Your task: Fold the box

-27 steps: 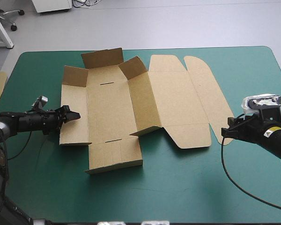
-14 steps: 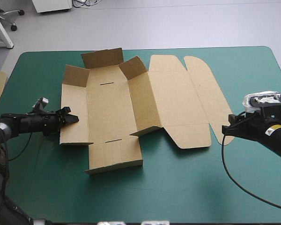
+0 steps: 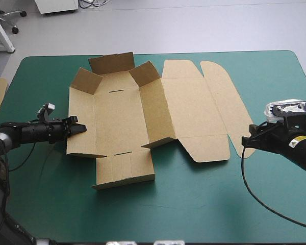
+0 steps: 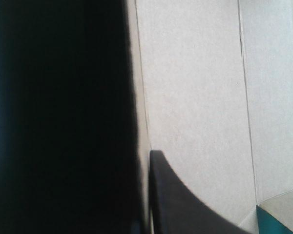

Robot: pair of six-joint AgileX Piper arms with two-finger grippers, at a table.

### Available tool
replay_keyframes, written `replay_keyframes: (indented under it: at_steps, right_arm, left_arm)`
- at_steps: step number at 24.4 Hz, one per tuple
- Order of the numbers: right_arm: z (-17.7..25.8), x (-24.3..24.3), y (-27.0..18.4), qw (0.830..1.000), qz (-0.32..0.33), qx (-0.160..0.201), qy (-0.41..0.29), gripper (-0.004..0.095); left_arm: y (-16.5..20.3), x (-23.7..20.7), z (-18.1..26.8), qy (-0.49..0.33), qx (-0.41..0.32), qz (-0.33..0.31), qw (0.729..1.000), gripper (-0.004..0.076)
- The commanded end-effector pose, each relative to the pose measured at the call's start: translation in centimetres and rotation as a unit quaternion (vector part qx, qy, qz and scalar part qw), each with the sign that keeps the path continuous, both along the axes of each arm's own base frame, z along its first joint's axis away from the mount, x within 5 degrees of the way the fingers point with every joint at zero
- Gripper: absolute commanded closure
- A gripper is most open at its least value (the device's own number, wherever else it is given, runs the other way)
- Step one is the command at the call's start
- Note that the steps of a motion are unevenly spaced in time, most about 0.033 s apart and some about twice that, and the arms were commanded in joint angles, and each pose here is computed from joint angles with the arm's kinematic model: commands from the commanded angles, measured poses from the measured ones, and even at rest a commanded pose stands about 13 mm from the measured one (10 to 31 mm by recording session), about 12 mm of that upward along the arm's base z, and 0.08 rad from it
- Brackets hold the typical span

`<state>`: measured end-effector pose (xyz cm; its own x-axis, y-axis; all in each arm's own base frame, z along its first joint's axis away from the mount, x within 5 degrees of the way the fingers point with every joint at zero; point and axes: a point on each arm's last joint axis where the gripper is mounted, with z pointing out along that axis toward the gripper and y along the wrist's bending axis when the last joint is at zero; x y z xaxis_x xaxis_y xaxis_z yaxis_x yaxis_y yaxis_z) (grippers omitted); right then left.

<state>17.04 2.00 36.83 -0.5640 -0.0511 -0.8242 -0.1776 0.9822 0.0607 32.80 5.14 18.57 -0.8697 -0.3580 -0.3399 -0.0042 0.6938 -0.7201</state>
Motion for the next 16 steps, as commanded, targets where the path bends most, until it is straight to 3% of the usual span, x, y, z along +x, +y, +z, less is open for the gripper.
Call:
replay_keyframes:
  at_steps: [1, 4, 9, 12, 16]
  right_arm:
    - [1.6, 0.1, -0.2, 0.999, -0.009, 0.008, -0.048, 0.0468]
    - [1.6, 0.1, -0.2, 0.999, -0.009, 0.008, -0.048, 0.0468]
    - [1.6, 0.1, -0.2, 0.999, -0.008, 0.007, -0.046, 0.0468]
    - [1.5, 0.0, -0.1, 0.999, -0.006, 0.007, -0.039, 0.0468]
    - [1.6, 0.0, -0.1, 0.999, -0.006, 0.007, -0.04, 0.0475]
  left_arm:
    - [-0.5, 0.7, 3.3, -0.056, -0.009, -0.043, 0.997, 0.0738]
    - [-0.8, 1.0, 4.9, -0.067, -0.006, -0.096, 0.993, 0.0738]
    - [-3.9, 2.0, 8.0, -0.075, 0.058, -0.226, 0.97, 0.0738]
    - [-6.7, 2.9, 10.1, -0.103, 0.13, -0.3, 0.94, 0.0738]
    - [-9.5, 4.1, 14.2, -0.174, 0.196, -0.339, 0.904, 0.0738]
